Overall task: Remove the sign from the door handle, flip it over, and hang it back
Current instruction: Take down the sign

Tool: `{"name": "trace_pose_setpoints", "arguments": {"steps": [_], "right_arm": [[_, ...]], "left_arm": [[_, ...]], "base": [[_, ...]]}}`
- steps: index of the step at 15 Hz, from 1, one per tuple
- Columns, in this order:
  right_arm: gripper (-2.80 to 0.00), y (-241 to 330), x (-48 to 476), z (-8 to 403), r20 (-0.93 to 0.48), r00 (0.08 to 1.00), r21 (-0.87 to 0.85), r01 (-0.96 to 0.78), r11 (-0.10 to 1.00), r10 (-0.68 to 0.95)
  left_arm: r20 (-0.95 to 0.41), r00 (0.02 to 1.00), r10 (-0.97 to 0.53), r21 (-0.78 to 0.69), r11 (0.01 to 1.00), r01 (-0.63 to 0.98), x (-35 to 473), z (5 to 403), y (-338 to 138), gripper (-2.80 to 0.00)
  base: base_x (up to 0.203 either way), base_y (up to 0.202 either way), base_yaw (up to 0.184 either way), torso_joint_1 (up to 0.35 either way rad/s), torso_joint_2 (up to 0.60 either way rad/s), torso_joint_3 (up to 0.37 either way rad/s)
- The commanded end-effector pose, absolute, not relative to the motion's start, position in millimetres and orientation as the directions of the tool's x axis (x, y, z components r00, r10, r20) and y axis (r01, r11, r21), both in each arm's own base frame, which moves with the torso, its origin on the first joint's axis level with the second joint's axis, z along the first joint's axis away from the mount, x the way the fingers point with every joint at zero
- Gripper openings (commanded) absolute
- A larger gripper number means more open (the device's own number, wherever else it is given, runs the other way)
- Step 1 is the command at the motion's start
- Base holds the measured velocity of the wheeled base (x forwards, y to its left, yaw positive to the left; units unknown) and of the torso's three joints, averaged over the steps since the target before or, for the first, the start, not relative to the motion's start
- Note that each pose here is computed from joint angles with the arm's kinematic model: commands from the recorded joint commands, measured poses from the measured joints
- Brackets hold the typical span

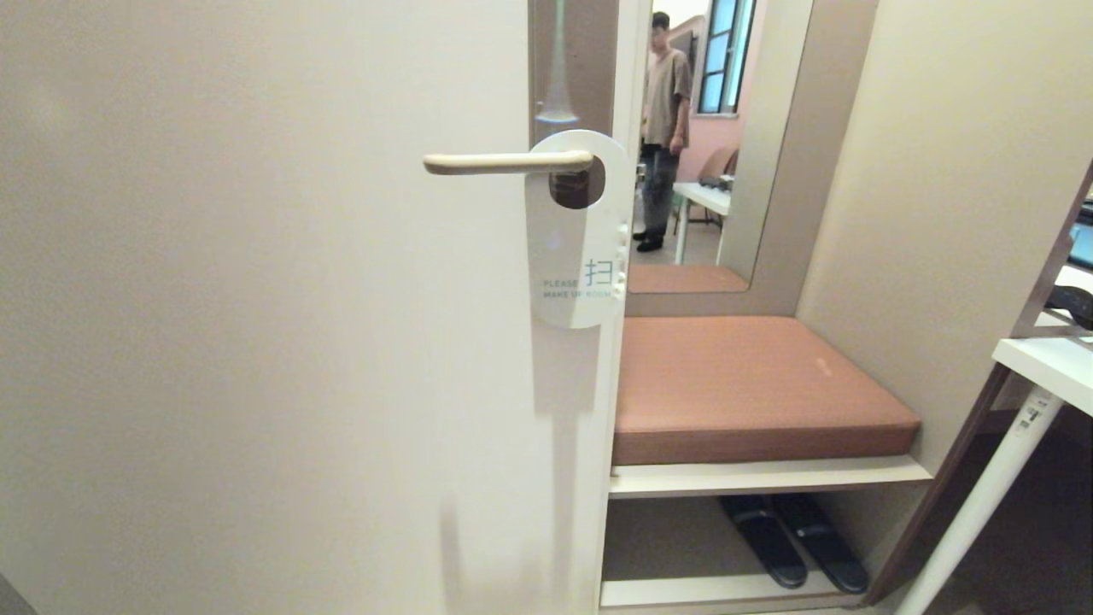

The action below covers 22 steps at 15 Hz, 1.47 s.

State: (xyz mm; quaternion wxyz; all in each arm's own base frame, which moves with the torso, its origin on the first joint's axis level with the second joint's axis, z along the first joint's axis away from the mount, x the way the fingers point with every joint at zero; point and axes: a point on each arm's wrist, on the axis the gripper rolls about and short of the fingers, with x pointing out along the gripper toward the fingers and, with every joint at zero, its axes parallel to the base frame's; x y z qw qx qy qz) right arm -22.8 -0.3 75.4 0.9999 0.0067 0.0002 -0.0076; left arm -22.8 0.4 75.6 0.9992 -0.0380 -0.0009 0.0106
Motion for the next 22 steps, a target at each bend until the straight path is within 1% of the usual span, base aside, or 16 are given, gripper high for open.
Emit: {"name": "trace_pose_setpoints", "arguments": {"steps": [1, 22], "right_arm": [[-2.8, -0.3, -22.8, 75.5, 0.0, 1.0, 0.014, 0.015, 1.0, -0.015], [-2.8, -0.3, -22.8, 75.5, 0.0, 1.0, 0.012, 0.014, 1.0, -0.014]], "left_arm": [[0.002, 1.0, 0.023, -0.077, 0.997, -0.023, -22.8, 75.6, 0.4, -2.8], [0.002, 1.0, 0.023, -0.077, 0.997, -0.023, -22.8, 75.6, 0.4, -2.8]], "base": [[0.0, 0.0, 0.0, 0.0, 0.0, 0.0], [0.0, 0.0, 0.0, 0.0, 0.0, 0.0]]}}
